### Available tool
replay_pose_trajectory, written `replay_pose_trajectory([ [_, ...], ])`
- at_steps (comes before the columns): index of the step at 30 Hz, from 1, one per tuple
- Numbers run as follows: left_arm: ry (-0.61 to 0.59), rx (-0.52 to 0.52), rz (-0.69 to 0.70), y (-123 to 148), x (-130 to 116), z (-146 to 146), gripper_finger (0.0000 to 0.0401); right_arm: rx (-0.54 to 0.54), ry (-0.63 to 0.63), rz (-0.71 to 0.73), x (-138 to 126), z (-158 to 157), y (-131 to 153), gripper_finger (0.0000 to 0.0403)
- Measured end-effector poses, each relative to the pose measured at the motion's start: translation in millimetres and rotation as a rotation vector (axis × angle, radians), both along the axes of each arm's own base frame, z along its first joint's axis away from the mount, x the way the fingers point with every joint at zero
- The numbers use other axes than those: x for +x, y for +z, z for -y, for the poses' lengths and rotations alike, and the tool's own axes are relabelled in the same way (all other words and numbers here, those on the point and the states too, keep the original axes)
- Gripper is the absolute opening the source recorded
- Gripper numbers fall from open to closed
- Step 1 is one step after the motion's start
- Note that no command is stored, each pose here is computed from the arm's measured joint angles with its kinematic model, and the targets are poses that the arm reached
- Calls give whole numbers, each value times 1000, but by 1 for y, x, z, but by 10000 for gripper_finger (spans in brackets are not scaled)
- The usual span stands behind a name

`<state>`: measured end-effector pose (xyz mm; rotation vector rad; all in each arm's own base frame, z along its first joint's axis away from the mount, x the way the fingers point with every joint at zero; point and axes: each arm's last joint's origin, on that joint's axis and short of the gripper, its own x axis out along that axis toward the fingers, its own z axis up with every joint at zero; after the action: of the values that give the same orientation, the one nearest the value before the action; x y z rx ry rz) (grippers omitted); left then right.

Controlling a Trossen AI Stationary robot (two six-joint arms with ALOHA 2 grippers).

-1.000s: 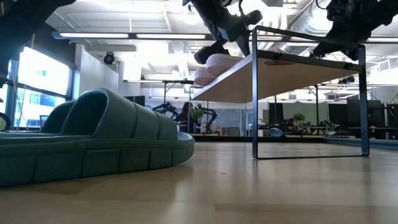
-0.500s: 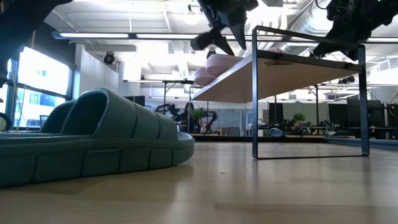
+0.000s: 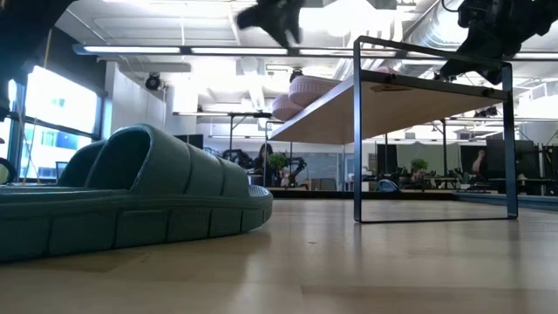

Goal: Pick and place slides into the shelf
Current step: Put the green slide under the shelf

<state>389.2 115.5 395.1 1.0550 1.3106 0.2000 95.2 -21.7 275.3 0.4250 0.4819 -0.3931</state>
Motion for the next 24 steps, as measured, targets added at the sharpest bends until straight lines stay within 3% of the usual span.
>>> replay_pose_trajectory([
  [8, 257, -169, -41, -5, -30, 6, 168, -8, 38, -3, 0, -1, 0, 0],
  [15, 259, -447, 49, -8, -28, 7, 166, 6, 69, 2, 1, -2, 0, 0],
  [24, 321, -496, 70, -14, -27, 7, 129, 16, 104, 11, -4, -4, 0, 0],
])
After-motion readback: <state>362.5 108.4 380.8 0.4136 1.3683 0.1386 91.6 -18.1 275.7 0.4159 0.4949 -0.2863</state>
